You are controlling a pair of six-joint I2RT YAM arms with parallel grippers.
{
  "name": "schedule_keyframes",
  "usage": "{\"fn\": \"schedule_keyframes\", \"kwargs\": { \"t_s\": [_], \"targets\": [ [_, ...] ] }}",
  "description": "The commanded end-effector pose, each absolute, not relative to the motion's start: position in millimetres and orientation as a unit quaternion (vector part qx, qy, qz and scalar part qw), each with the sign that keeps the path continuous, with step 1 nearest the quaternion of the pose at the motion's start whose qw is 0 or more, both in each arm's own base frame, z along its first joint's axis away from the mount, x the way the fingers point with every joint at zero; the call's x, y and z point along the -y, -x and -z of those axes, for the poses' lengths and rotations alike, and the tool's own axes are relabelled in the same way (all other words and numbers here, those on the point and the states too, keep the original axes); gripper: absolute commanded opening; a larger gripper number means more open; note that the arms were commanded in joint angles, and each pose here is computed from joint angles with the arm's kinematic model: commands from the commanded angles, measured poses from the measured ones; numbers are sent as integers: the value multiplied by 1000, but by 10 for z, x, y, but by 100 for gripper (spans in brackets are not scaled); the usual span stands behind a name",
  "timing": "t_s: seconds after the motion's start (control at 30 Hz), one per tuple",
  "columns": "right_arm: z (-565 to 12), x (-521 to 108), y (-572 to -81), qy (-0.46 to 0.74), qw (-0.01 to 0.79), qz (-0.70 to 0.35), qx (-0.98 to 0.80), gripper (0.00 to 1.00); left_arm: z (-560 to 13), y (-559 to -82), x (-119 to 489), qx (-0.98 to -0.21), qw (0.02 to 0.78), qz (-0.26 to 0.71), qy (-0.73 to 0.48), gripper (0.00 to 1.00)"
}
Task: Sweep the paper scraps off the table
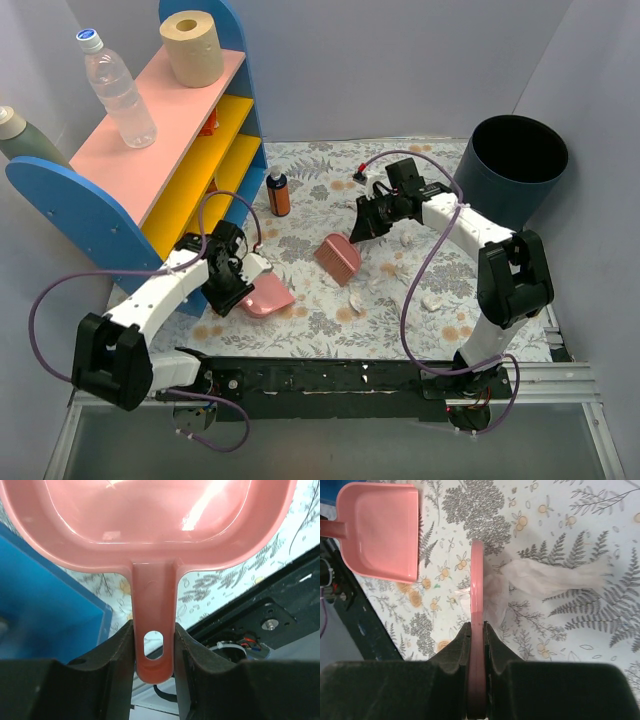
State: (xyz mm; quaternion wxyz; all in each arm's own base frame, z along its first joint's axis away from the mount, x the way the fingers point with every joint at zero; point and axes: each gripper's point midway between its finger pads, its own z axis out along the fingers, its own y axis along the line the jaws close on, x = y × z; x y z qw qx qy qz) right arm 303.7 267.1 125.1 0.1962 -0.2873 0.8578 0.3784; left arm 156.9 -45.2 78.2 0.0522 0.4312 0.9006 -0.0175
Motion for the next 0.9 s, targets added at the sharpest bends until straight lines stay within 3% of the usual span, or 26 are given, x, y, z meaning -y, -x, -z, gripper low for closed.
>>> {"fn": "schedule_keyframes", "kwargs": {
  "t_s": [0.0,0.23,0.47,0.87],
  "targets": [
    [-1443,-2606,-3171,311,242,-347,-851,1,-862,-1907,763,-882,94,47,-459,0],
    [-2042,-2674,-3106,330,297,-379,-812,1,-738,-1853,756,-865,68,39,-495,0],
    [-2218,-2563,-2928,361,328,-368,-792,1,-632,-1690,689,-850,51,42,-523,0],
    [-2216,-2028,-3233,316,387,-203,-842,1,-758,-1677,985,-820,52,47,-568,0]
  ]
}}
